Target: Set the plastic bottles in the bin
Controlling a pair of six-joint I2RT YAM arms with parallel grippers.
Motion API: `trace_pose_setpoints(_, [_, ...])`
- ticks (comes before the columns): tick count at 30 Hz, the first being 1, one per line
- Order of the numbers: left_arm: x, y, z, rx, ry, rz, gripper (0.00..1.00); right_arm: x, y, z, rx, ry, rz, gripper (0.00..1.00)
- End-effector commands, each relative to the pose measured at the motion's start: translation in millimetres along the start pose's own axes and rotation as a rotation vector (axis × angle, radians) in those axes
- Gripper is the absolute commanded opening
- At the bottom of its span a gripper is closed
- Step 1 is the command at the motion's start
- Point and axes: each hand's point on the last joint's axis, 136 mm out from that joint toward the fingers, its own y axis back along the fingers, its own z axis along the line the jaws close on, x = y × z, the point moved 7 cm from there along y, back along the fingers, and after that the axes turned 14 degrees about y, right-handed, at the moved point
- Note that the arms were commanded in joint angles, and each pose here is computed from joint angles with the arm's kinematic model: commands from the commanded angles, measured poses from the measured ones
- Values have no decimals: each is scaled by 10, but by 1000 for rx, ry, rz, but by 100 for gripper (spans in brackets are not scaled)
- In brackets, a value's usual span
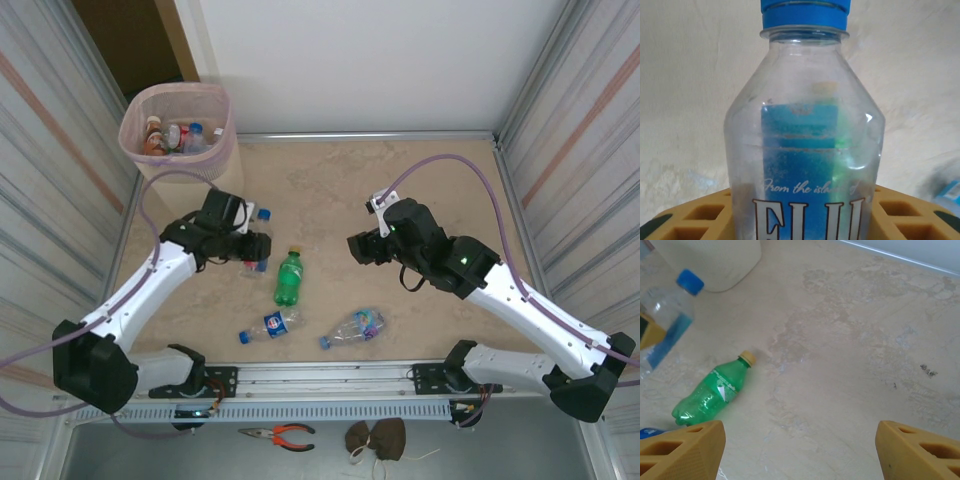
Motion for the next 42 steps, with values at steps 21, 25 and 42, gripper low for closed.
trace_pose_setpoints(21, [-2035, 1481, -447, 137, 439, -687, 45, -52, 76, -67, 33, -27, -33, 78])
trace_pose_setpoints(25, [-2406, 1519, -274, 176, 609, -752, 45, -40, 60, -82, 46, -24, -27, 78])
trace_pose_setpoints(42, [-3206, 772, 782, 254, 1266, -805, 47, 44, -93, -171, 93, -40, 19, 78])
